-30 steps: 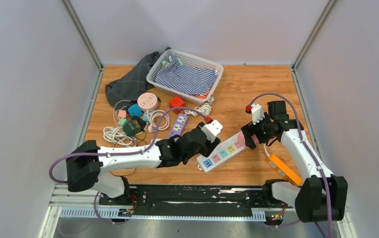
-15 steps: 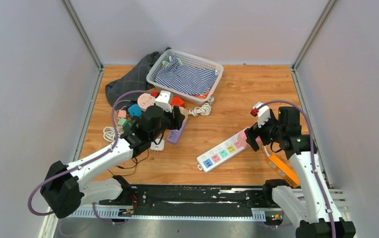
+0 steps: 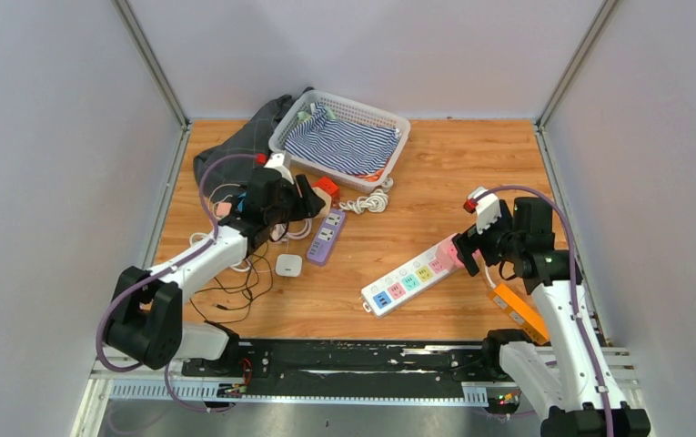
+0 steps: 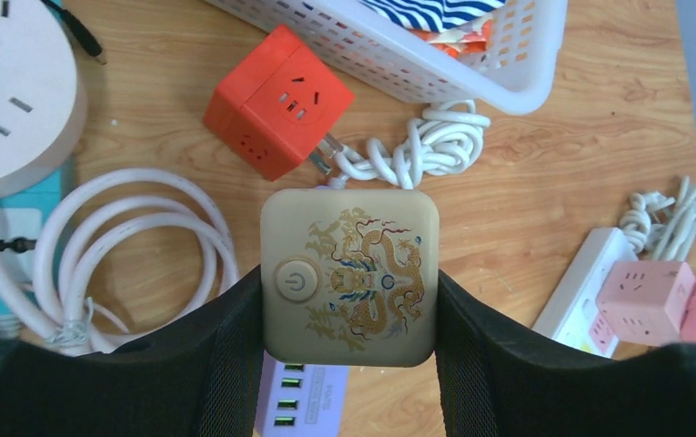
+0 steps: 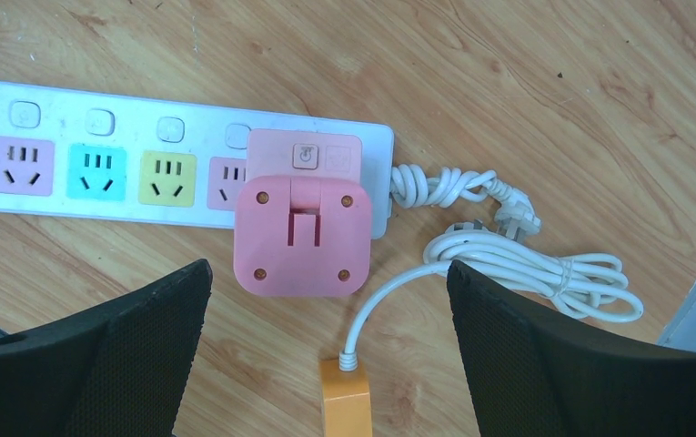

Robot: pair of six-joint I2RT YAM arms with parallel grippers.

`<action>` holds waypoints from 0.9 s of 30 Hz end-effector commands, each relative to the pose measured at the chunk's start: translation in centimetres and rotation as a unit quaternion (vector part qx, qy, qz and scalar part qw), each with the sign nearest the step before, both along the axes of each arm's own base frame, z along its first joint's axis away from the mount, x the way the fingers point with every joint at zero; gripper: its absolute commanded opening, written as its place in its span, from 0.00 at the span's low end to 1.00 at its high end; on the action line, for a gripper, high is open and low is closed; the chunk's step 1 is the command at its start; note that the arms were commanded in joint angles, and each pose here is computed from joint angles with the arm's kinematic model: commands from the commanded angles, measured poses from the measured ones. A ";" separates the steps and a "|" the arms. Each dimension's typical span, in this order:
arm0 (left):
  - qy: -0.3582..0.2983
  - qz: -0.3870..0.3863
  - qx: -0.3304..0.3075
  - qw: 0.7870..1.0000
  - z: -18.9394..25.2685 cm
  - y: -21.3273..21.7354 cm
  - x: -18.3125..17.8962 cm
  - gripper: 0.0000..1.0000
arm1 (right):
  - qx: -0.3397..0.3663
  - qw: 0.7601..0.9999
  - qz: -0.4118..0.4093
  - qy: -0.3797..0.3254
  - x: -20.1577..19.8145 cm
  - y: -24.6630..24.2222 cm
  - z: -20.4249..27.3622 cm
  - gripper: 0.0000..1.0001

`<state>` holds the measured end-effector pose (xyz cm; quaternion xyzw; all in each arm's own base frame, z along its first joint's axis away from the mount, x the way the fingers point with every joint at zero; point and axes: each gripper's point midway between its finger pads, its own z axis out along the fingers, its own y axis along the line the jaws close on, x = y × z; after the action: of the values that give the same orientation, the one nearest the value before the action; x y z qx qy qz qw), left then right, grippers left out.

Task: Pull the plug off the socket
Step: Place the plug at the center of the board.

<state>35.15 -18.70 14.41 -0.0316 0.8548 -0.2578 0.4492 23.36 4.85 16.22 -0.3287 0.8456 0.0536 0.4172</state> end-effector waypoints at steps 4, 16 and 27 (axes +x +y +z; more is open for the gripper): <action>0.094 0.092 0.009 0.991 -0.8 2.0 2.0 0.00 | -0.005 1.000 -0.012 0.006 0.0 -0.6 -0.6 1.00; 0.260 0.096 0.015 0.961 -6.0 2.0 1.7 0.07 | -0.002 1.000 -0.014 0.007 0.0 -0.7 -0.7 1.00; 0.230 0.098 0.006 0.968 -4.9 2.5 1.5 0.84 | 0.000 1.000 -0.010 0.012 -0.1 -0.5 -0.9 1.00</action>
<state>36.96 -16.52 8.03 -0.1718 0.9362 -0.1814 0.2472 23.49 4.48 15.99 -0.3220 0.8498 0.0513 0.4142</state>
